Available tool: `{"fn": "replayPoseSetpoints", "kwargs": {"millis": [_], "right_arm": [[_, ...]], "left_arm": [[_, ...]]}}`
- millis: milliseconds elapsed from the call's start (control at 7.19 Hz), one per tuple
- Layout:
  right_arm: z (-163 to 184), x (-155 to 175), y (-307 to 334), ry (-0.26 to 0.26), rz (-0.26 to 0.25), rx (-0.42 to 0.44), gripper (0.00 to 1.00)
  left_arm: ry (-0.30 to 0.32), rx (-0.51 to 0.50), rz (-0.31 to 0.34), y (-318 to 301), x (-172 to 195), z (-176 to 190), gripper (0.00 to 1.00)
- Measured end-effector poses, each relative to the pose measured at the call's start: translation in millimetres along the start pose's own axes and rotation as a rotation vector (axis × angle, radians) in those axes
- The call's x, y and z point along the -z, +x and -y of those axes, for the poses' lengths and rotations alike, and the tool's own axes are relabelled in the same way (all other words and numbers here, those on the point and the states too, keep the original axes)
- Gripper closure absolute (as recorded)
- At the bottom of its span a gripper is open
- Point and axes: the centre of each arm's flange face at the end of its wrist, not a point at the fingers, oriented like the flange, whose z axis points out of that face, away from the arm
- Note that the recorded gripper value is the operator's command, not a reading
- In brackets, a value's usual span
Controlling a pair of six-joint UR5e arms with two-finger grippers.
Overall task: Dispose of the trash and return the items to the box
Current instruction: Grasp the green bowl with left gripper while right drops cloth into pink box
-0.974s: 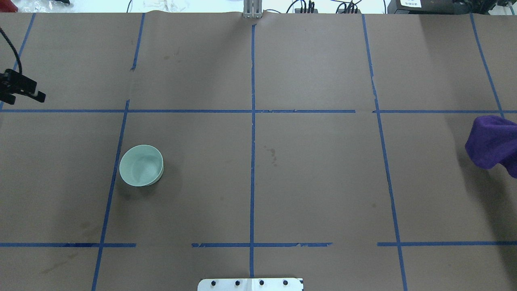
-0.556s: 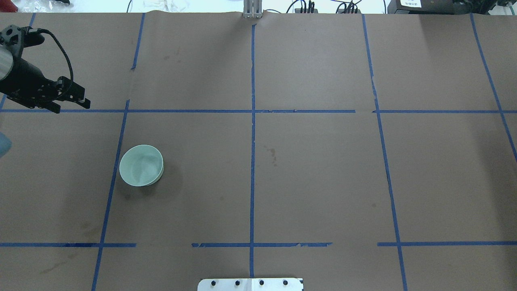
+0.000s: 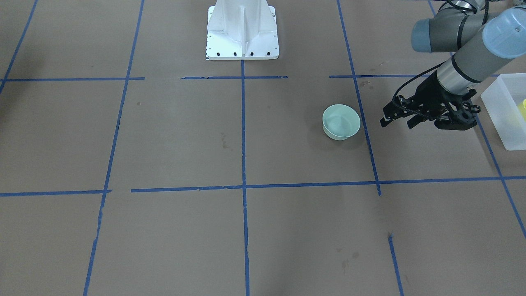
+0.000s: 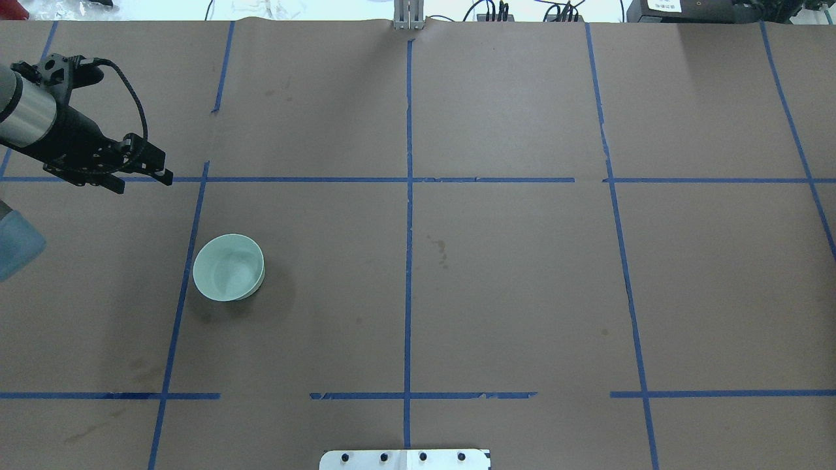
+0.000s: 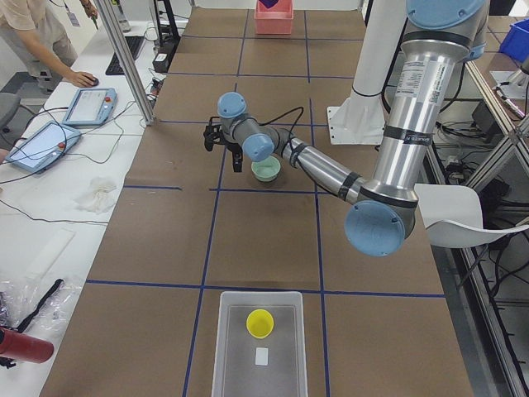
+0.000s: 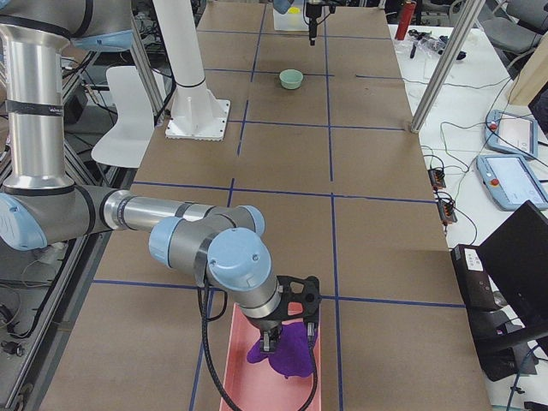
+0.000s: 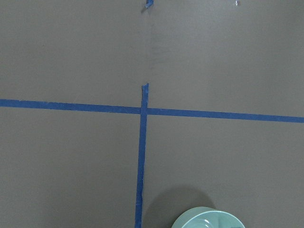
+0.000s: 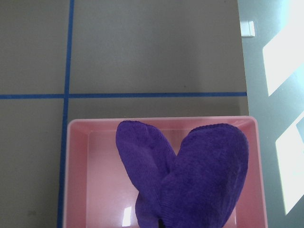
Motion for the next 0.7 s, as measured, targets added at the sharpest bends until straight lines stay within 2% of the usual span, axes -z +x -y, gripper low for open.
{"fn": "replayPoseSetpoints", "kwargs": {"millis": [417,695], "right_arm": [[-18,-61,24,-0.120,0.038,-0.016,0.00],[-8,-80,6,-0.147,0.050,0.026,0.00]], "left_arm": [[0.035,0.056,0.050,27,-46,-29,0.08],[0.033,0.069,0.095,42,-86,-59,0.06]]}}
